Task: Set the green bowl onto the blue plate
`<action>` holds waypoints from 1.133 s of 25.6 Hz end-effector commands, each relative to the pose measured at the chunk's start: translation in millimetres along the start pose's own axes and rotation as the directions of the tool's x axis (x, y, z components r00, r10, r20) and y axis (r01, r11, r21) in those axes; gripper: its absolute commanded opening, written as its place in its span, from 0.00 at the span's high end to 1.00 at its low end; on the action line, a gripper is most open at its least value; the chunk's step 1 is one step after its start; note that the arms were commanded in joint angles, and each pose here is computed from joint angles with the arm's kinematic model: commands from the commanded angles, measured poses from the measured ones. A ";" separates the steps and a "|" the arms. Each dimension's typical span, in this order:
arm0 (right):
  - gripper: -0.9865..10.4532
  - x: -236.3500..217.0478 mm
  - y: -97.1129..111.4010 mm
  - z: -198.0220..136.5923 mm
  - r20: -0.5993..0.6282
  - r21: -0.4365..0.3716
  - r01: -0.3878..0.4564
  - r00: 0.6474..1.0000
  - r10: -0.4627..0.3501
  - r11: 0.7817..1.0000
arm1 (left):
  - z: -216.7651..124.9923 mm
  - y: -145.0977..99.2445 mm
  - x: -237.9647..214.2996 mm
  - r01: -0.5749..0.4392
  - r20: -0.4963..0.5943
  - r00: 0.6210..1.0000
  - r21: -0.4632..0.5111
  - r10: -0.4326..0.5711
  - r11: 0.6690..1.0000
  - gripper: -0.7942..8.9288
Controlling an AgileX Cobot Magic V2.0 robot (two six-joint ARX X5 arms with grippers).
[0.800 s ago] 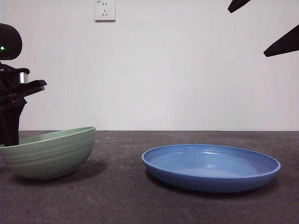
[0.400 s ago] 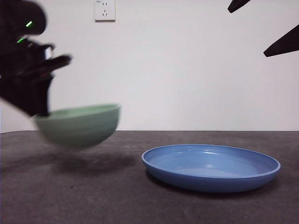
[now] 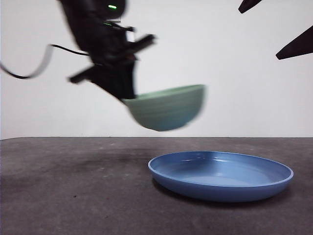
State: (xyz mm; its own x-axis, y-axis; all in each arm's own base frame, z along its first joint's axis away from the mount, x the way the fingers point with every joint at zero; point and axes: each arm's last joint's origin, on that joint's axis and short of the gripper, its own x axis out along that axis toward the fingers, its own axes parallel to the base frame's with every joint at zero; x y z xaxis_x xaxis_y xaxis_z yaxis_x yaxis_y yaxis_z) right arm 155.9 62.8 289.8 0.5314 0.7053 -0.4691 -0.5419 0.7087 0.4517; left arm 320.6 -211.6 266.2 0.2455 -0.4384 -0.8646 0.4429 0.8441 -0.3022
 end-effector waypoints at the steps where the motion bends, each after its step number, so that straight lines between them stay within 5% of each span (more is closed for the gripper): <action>1: 0.41 -0.9 2.1 4.9 0.015 -0.020 -0.006 1.000 0.006 1.000 | 9.9 -20.6 23.2 0.019 -0.041 0.999 0.034 -0.018 0.999 0.90; 8: 0.41 -0.9 2.1 4.8 0.015 -0.019 -0.006 1.000 0.006 1.000 | 10.5 -54.9 70.8 0.005 -0.145 0.989 0.139 0.015 0.990 0.90; 21: 0.41 -1.0 2.1 4.8 0.015 -0.019 -0.006 1.000 0.007 1.000 | 6.9 -59.5 81.2 0.010 -0.166 0.986 0.149 0.015 0.989 0.88; 27: 0.41 -1.0 2.1 4.8 0.015 -0.019 -0.006 1.000 0.007 1.000 | 6.2 -59.4 80.5 0.006 -0.176 0.984 0.137 0.018 0.991 0.53; 29: 0.41 -1.0 2.1 4.8 0.015 -0.019 -0.006 1.000 0.007 1.000 | 9.2 -59.8 76.5 0.006 -0.170 0.985 0.135 0.018 0.991 0.50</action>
State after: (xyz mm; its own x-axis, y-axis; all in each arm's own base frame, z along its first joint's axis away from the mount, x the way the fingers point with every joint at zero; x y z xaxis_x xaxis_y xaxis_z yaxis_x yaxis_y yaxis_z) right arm 155.9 62.8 289.8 0.5312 0.7056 -0.4690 -0.5421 0.7085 0.4518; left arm 317.5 -290.9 222.2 0.0921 -0.3544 -0.9306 0.5463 0.7993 -0.2503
